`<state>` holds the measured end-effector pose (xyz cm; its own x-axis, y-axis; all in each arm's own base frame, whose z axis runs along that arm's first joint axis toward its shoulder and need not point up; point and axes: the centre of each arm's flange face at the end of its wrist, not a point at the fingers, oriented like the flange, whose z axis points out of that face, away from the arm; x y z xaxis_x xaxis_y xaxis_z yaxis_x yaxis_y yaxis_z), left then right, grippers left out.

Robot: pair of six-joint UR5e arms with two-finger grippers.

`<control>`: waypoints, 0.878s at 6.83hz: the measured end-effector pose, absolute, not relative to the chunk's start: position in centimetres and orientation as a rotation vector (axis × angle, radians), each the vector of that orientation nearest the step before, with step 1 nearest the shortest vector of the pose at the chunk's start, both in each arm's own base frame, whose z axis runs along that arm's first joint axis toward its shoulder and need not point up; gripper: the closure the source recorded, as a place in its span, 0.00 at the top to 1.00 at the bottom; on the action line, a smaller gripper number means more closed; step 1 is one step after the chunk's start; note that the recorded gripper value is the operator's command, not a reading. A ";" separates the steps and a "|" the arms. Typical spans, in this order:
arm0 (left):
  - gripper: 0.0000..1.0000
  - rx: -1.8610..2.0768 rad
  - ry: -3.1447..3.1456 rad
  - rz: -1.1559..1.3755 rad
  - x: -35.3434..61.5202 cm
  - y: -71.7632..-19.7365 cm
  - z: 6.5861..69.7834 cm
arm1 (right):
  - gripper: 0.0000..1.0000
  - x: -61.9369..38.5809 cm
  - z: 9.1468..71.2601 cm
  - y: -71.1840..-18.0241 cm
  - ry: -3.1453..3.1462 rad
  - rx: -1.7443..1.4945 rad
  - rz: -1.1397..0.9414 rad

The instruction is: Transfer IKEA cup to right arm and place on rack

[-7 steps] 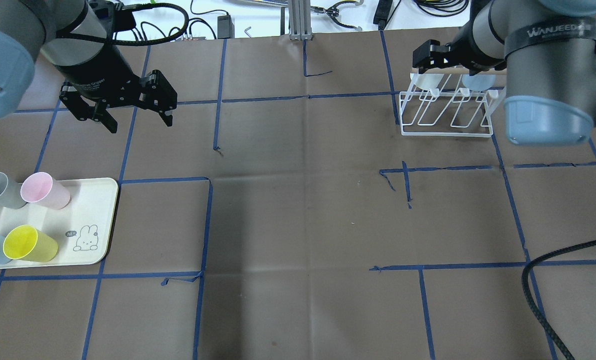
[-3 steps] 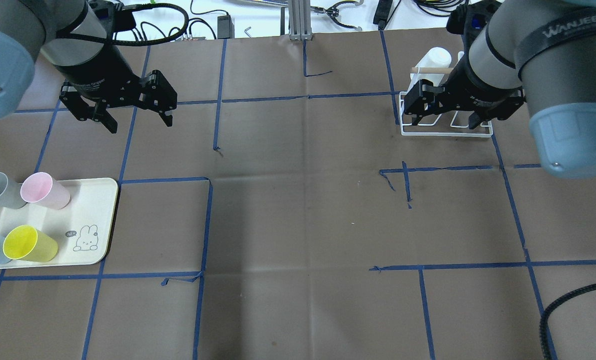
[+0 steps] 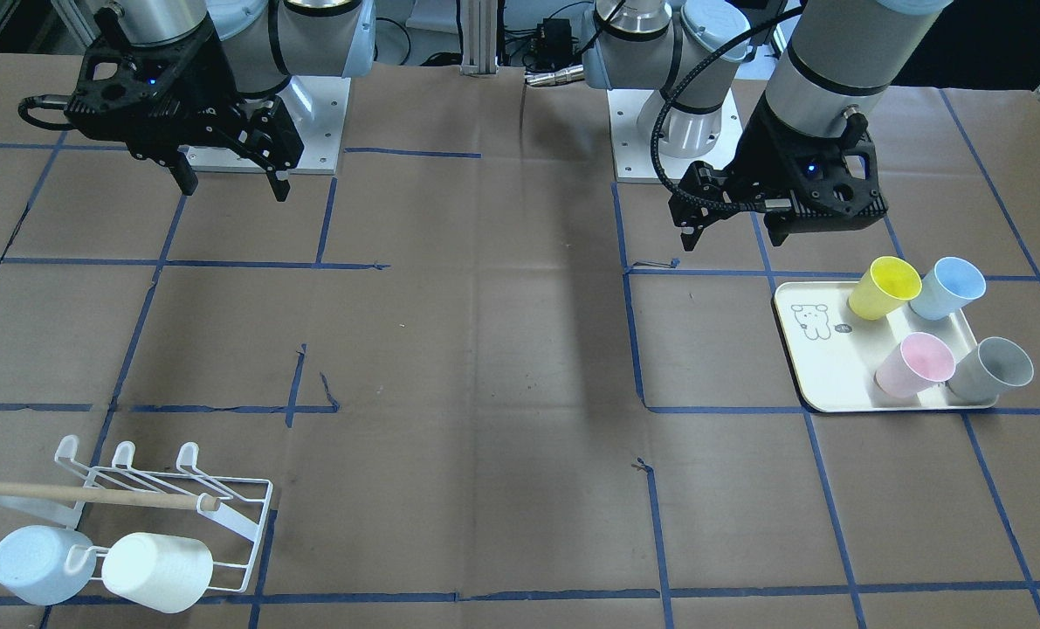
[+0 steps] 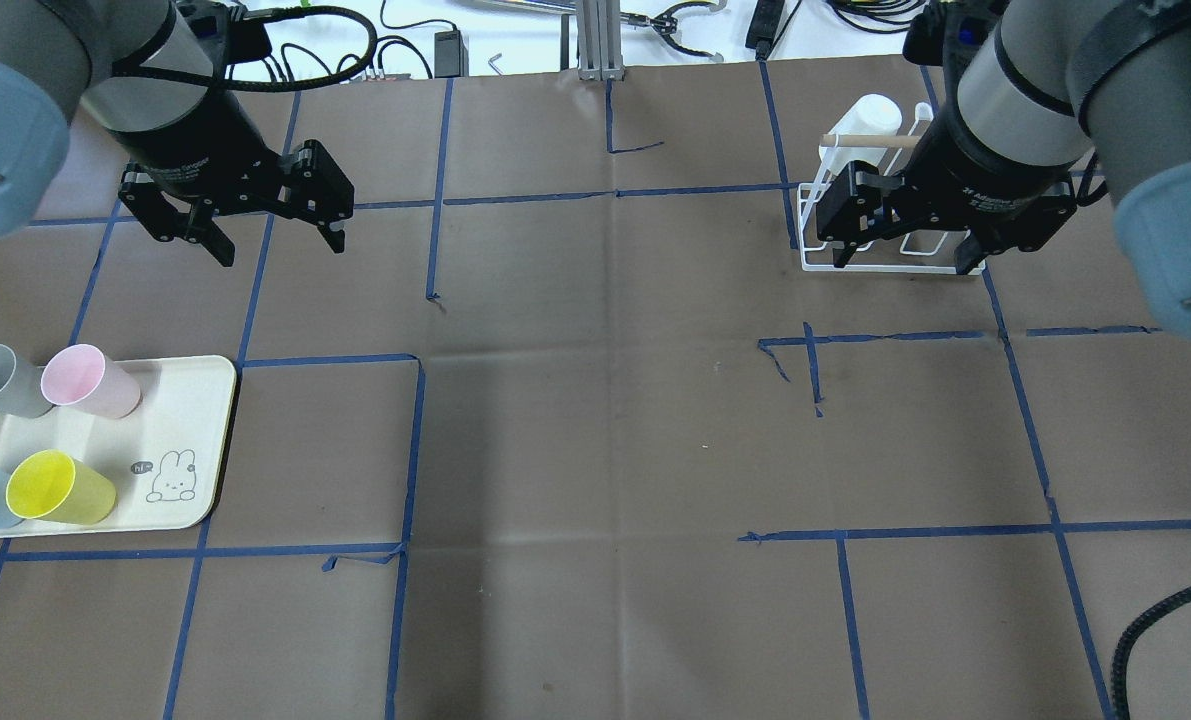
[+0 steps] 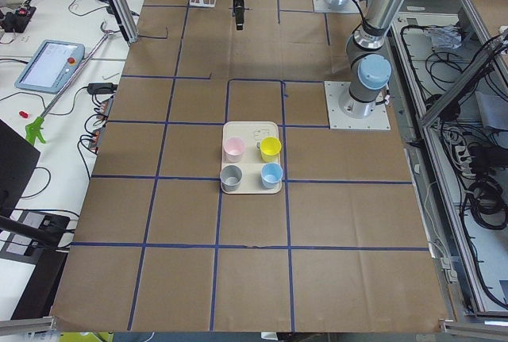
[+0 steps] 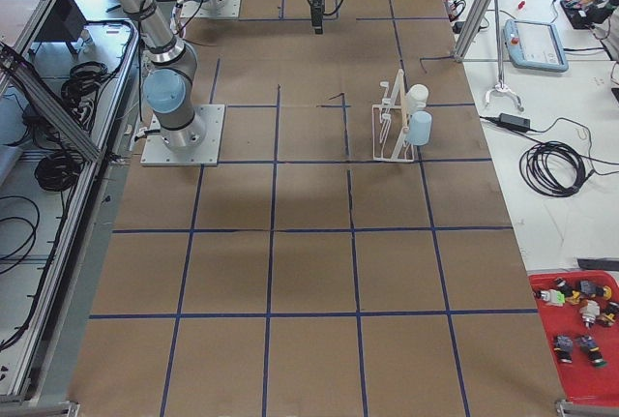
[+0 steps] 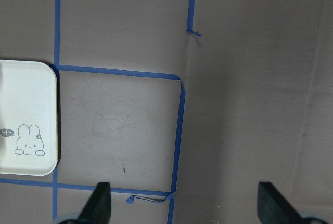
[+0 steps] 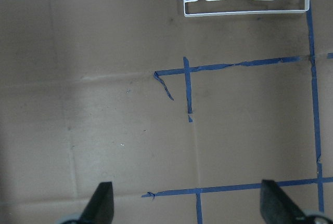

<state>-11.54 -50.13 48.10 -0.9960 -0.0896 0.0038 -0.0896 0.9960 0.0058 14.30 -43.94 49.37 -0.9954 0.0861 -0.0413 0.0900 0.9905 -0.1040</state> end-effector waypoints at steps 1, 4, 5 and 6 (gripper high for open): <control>0.99 0.141 -3.134 -0.009 -11.5 -50.1 48.1 | 1.00 14.6 49.5 -43.8 3.098 0.126 -0.167; 0.99 0.141 -3.134 -0.009 -11.5 -50.1 48.1 | 1.00 14.8 49.4 -43.8 3.099 0.116 -0.167; 0.99 0.141 -3.134 -0.009 -11.5 -50.1 48.1 | 1.00 14.8 49.4 -43.7 3.100 0.111 -0.161; 0.99 0.141 -3.134 -0.009 -11.5 -50.1 48.1 | 1.00 14.8 49.4 -43.7 3.101 0.101 -0.154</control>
